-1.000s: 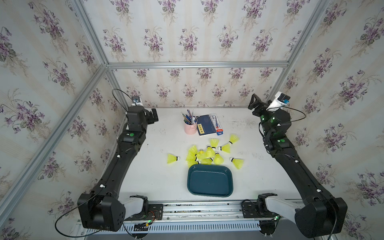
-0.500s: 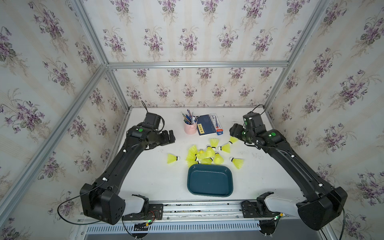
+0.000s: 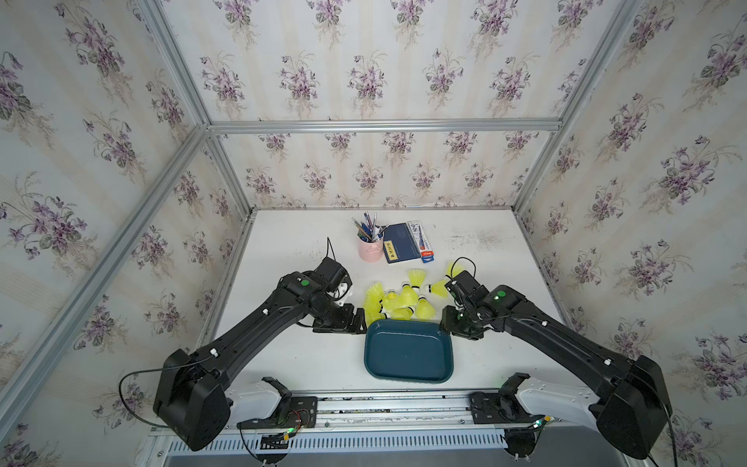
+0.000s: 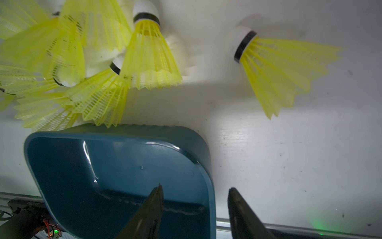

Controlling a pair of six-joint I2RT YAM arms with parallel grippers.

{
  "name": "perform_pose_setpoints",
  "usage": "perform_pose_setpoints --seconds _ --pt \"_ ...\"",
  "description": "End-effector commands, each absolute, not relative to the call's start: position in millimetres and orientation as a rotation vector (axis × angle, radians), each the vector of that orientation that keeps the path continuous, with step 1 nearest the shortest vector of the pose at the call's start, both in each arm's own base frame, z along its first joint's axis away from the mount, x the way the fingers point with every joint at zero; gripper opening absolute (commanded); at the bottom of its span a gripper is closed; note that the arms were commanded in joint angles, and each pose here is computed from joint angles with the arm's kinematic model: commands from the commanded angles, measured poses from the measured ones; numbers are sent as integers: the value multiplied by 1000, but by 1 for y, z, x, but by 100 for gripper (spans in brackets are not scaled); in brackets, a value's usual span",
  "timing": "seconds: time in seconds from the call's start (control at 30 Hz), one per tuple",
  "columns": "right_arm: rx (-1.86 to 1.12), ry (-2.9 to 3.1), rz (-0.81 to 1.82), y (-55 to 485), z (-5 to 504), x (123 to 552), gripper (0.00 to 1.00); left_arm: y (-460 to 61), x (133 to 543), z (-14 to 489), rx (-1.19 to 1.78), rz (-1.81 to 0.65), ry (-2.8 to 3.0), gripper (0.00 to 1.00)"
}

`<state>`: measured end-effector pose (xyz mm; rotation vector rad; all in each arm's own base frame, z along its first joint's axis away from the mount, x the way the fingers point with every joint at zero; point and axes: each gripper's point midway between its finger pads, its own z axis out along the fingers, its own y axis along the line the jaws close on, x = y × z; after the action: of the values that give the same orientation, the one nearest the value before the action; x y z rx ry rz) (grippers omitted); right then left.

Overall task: Put the shuttlecocks into the storage box
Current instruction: Move the storage box to the center of the board.

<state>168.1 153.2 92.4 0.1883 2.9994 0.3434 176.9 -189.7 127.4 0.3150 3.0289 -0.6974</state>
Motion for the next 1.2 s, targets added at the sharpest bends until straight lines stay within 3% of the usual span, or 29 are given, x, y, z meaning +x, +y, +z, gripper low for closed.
perform_pose_setpoints --seconds 0.0,0.57,0.93,1.17 --pt "221 3028 342 153 85 158 50 -200 178 127 333 -763 3010 96" --pt "236 3044 316 158 59 160 30 -206 178 92 322 -708 3060 88" --pt "240 3021 215 168 58 189 5 -202 190 93 280 -630 3036 87" --pt "189 3003 168 180 58 213 3 -193 196 98 259 -579 3018 87"
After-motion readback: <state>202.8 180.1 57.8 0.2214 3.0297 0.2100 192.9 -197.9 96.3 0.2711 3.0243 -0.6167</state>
